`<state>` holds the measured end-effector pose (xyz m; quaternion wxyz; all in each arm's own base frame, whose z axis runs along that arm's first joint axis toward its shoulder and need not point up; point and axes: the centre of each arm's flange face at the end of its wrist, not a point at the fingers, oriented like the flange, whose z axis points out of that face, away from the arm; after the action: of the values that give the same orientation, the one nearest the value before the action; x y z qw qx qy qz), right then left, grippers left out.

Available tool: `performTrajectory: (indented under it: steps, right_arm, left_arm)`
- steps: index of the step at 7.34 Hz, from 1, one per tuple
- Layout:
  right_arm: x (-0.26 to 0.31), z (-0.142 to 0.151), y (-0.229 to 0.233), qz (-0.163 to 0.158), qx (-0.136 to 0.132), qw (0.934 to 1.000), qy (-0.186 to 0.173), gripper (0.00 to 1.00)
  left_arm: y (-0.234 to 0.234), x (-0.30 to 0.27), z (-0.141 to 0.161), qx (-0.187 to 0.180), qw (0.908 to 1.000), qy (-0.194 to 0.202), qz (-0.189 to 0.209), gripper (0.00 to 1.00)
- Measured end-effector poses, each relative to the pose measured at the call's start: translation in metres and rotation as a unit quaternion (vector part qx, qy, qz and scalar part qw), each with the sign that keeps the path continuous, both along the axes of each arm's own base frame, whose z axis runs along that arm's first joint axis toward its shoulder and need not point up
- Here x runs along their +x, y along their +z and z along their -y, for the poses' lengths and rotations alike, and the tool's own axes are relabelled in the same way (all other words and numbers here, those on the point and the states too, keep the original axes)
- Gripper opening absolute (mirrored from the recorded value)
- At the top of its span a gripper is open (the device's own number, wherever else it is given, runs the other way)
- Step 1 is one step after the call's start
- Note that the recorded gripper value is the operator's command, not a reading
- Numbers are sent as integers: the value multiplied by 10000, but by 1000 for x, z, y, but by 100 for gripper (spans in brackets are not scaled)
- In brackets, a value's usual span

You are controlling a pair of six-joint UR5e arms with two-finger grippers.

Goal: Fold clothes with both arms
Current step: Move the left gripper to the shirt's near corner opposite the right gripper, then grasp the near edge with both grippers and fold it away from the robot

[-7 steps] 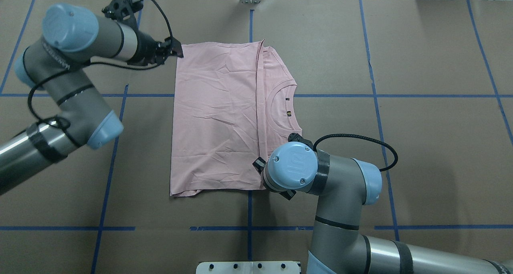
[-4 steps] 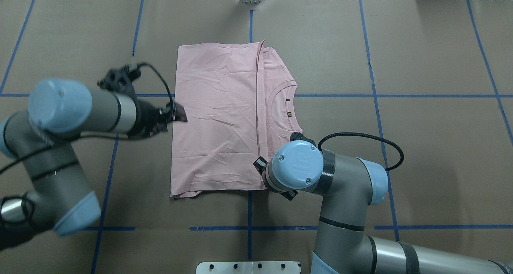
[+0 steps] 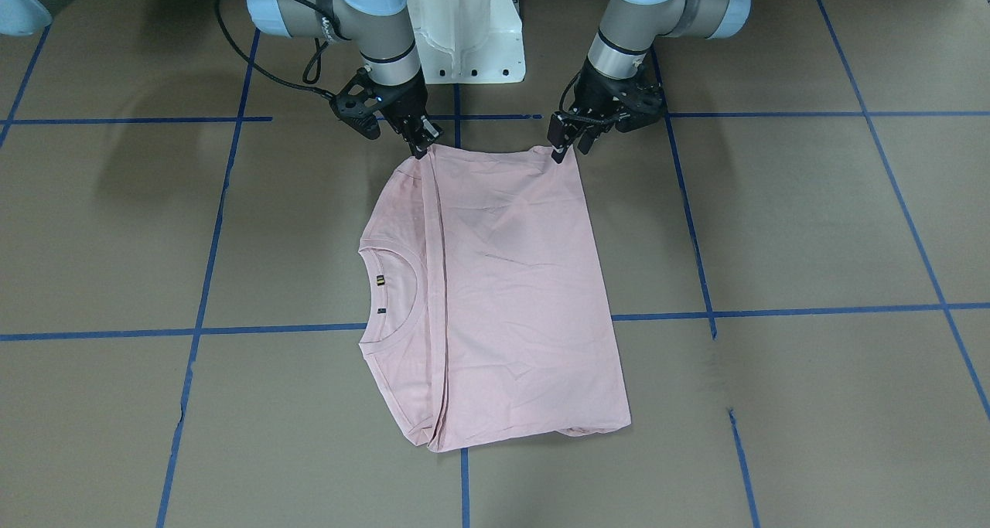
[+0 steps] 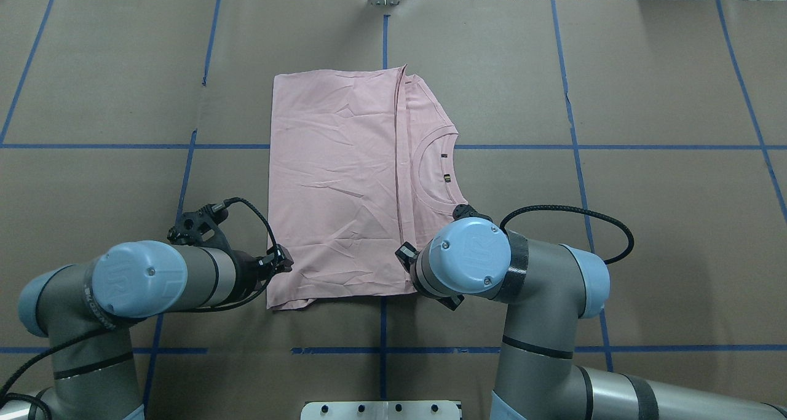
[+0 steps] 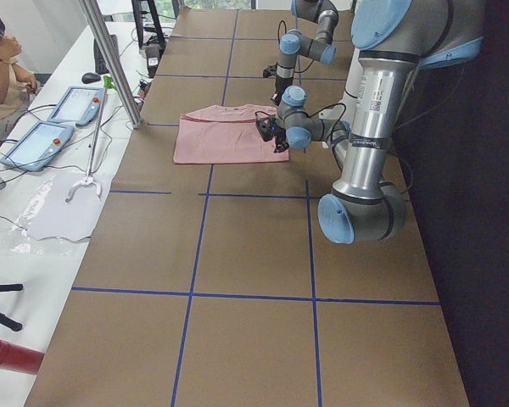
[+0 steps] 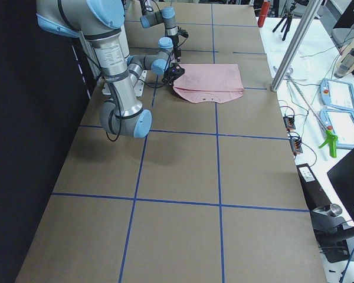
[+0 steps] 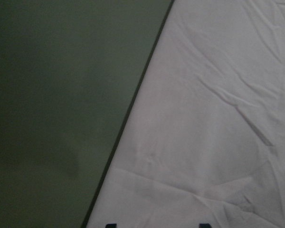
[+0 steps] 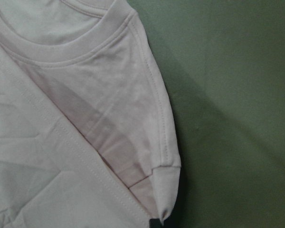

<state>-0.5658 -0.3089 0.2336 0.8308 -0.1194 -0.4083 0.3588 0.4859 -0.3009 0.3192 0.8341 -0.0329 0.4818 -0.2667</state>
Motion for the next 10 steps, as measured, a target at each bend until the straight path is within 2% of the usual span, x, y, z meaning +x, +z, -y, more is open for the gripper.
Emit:
performTrajectory:
  steps: [2,3,4,5,10]
  right_arm:
    - [0,0,0,5,5,10000,-3,0]
    - [0,0,0,8,6,10000,-4,0]
    - [0,0,-1,11,8,10000,-3,0]
    - [0,0,-1,11,10,10000,-1,0]
    - [3,0,-4,40,11,10000,13,0]
  left_arm:
    - [10,13,-14,-47,9999,73,115,64]
    - [12,17,-19,-41,9998,100,147,59]
    - [16,21,-21,-40,9998,115,185,40]
    - [20,24,-24,-43,9996,140,229,1]
    - [11,22,-30,-23,9996,183,196,0]
